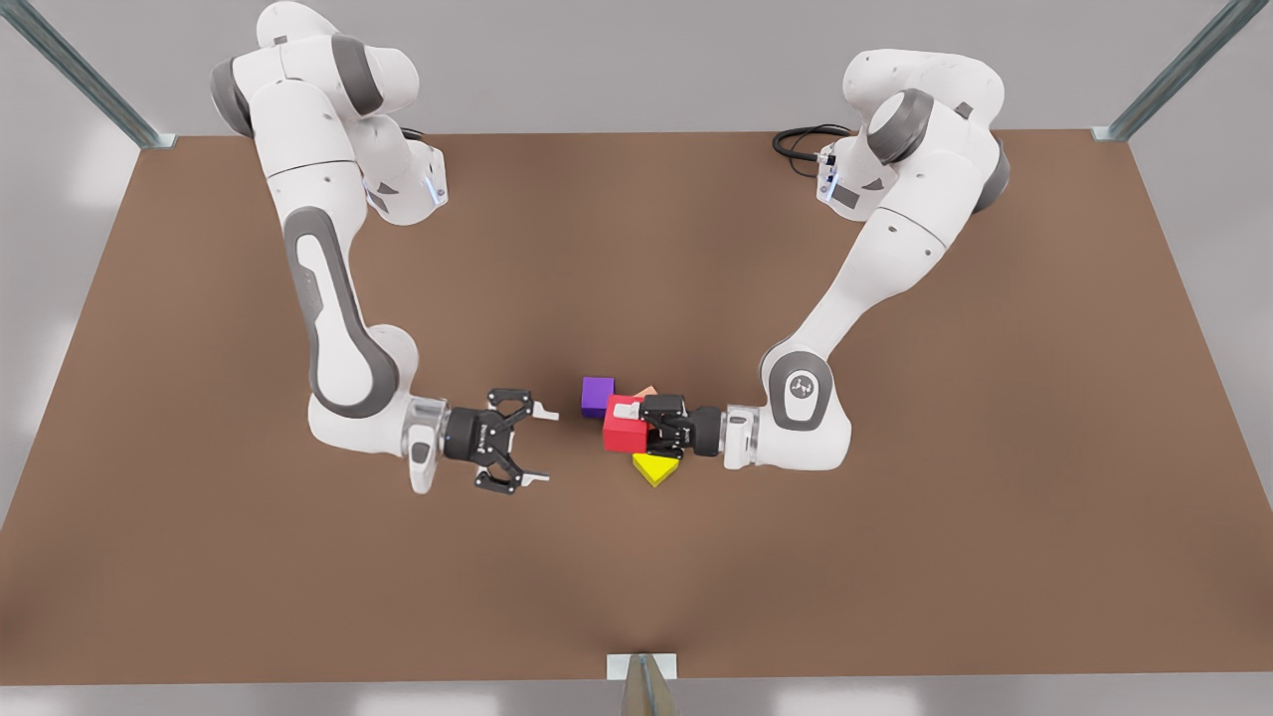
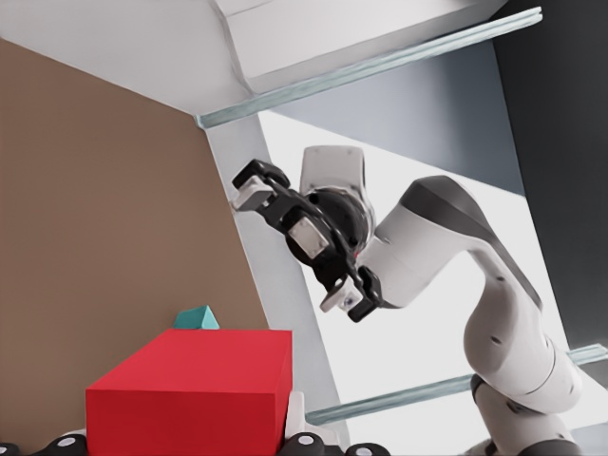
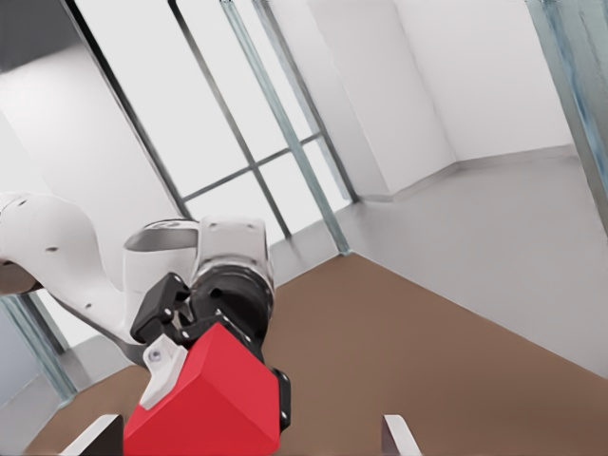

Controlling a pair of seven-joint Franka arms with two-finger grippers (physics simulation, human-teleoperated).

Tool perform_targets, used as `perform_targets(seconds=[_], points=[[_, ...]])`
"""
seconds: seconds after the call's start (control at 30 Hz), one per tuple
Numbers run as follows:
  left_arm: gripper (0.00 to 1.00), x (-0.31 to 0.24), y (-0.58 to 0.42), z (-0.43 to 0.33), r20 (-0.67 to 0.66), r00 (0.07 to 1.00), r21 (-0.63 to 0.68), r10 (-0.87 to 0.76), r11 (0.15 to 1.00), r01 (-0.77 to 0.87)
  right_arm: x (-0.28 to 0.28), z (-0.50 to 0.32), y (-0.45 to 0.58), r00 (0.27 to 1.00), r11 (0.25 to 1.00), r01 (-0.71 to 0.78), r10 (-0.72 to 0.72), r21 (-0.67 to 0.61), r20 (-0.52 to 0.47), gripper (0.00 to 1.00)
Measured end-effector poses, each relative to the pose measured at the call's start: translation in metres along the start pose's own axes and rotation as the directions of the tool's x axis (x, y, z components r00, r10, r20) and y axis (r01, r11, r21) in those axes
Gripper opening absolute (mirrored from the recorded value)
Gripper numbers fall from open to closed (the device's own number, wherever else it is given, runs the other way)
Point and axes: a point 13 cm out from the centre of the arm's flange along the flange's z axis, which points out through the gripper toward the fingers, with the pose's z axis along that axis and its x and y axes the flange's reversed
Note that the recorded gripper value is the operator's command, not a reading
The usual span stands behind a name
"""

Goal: Pick up red wooden cube and pass to hand red wooden cube and place in blue wooden cube

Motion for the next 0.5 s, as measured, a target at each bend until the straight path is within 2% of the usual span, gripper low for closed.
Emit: perform_targets(seconds=[0.2,0.5], points=[[0.66,0.000,-0.001,0.000,0.000,1.000,0.004,0.003,1.000,-0.003,0.004,0.012,0.010,0.989,0.989,0.147,-0.146,-0.020,0.021,1.00],[0.66,0.003,-0.002,0.005,-0.004,1.000,0.017,-0.007,1.000,0.007,0.022,0.039,0.032,0.959,0.958,0.281,-0.278,-0.059,0.052,1.00]])
